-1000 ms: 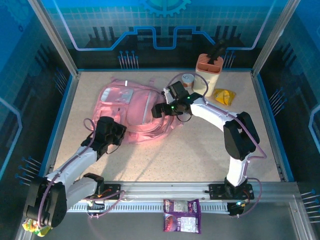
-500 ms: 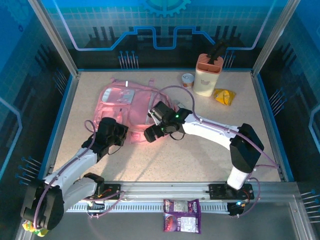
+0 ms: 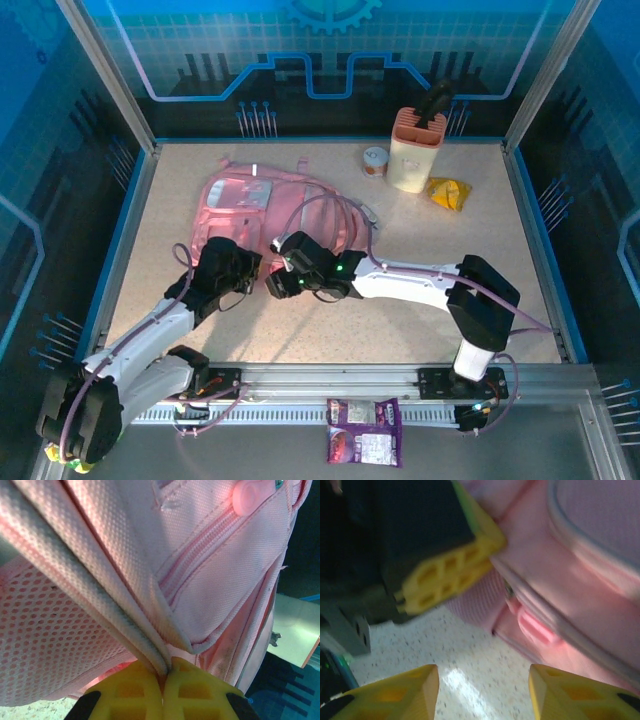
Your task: Pack the student bag
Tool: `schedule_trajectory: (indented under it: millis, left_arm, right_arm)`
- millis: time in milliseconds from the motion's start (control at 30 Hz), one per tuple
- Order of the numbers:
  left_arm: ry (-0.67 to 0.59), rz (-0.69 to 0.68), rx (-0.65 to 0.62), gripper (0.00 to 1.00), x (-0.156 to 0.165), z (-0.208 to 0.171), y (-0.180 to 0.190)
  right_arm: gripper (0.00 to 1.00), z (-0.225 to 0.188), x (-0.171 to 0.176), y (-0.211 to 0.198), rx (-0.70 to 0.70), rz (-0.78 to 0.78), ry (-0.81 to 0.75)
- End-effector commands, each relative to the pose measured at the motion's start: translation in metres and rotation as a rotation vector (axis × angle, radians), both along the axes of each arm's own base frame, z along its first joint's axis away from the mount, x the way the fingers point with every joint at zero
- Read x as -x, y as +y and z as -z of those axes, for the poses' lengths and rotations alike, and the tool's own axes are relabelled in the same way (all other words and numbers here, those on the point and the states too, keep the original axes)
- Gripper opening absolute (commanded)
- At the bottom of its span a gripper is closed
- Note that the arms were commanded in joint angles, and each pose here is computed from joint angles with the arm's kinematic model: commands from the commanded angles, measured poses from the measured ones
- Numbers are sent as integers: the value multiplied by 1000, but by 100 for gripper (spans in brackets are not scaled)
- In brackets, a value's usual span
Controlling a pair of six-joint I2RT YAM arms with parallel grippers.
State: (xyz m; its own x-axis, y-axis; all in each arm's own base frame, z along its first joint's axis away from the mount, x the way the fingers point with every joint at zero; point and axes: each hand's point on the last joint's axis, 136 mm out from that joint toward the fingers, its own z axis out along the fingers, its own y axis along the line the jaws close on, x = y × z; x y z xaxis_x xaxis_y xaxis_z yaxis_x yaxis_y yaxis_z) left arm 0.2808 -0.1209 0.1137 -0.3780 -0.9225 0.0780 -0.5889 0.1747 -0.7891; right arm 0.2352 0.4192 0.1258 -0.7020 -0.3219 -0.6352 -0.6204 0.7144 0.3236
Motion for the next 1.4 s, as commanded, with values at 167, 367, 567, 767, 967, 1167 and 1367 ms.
schedule_trajectory:
  millis: [167,367,567,767,967,1167,1367]
  left_arm:
    - [-111,84,102,0,-10,-43,-28]
    - [-113,90,110,0,-10,-45,-30]
    - [-117,99,123,0,-10,-48,-33]
    - [-140,119,162,0,-9,-58,-41]
    - [-143,127,186,0,-7,-62,-44]
    - [-131,89,131,0,-4,-55,-32]
    - [-114,58,99,0,-2,-47,-21]
  right_arm:
    - [38,12,-28,7,-43,198,-62]
    - [31,17,-41,13,-42,232,-122]
    - [28,20,-43,18,-39,216,-190]
    - [26,5,-48,32,-58,153,-283]
    - [18,-7,-61,30,-35,162,-354]
    - [7,-12,-57,14,-2,184,-350]
    - [0,-4,-40,-4,44,171,-260]
